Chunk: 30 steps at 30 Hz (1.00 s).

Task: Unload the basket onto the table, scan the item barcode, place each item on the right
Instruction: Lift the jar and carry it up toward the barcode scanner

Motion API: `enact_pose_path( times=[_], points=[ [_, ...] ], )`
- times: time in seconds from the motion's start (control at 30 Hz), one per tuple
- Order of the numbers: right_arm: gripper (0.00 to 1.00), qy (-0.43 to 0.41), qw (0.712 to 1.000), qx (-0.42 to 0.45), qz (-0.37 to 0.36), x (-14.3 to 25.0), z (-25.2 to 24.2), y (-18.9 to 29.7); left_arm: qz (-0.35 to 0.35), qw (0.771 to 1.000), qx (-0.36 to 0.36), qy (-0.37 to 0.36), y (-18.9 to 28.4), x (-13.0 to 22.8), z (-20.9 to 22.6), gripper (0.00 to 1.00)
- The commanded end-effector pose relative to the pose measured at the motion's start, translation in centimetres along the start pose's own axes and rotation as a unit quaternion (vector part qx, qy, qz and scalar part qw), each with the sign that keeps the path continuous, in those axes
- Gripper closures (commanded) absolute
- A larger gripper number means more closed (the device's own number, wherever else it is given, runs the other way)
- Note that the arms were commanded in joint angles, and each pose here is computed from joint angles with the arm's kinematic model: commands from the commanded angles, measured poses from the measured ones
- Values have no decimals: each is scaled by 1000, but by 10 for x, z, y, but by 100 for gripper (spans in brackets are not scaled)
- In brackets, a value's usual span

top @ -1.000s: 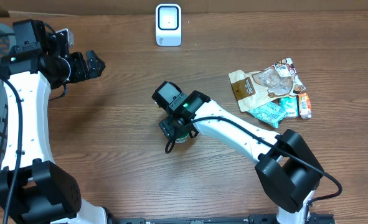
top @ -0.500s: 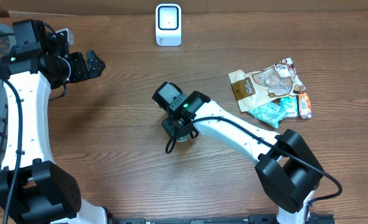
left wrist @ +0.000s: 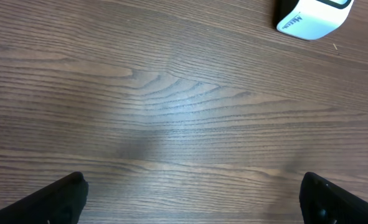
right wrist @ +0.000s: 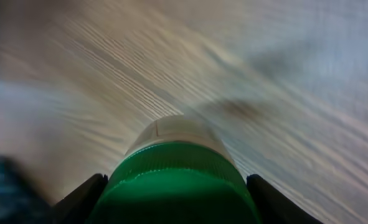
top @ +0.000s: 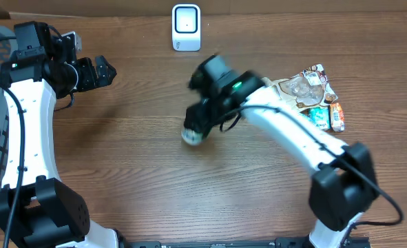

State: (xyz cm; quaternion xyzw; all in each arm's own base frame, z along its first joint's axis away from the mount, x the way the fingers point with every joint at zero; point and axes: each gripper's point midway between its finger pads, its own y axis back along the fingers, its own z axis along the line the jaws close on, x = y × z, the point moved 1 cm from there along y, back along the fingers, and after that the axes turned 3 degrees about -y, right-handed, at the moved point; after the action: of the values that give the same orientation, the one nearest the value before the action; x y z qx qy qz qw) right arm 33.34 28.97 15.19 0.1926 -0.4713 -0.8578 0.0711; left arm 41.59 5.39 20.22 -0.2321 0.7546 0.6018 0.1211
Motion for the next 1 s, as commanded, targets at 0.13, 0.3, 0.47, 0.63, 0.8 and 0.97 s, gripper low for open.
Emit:
enact_pose_path(
  times=[0.13, 0.3, 0.47, 0.63, 0.8, 0.97],
  points=[
    [67, -9, 957, -284, -60, -36, 32, 94, -15, 1000, -1, -17, 8, -9, -3, 0],
    [67, 13, 921, -377, -95, -48, 26, 136, -15, 1000, -1, -17, 8, -9, -3, 0],
    [67, 40, 898, -423, -117, -56, 25, 161, -15, 1000, -1, -17, 8, -9, -3, 0],
    [67, 49, 898, -420, -125, -60, 25, 163, -15, 1000, -1, -17, 8, -9, -3, 0],
    [67, 38, 914, -380, -139, -67, 16, 153, -15, 1000, -1, -17, 8, -9, -3, 0],
    [68, 19, 941, -299, -156, -76, 3, 131, -15, 1000, -1, -17, 8, -9, -3, 0]
  ],
)
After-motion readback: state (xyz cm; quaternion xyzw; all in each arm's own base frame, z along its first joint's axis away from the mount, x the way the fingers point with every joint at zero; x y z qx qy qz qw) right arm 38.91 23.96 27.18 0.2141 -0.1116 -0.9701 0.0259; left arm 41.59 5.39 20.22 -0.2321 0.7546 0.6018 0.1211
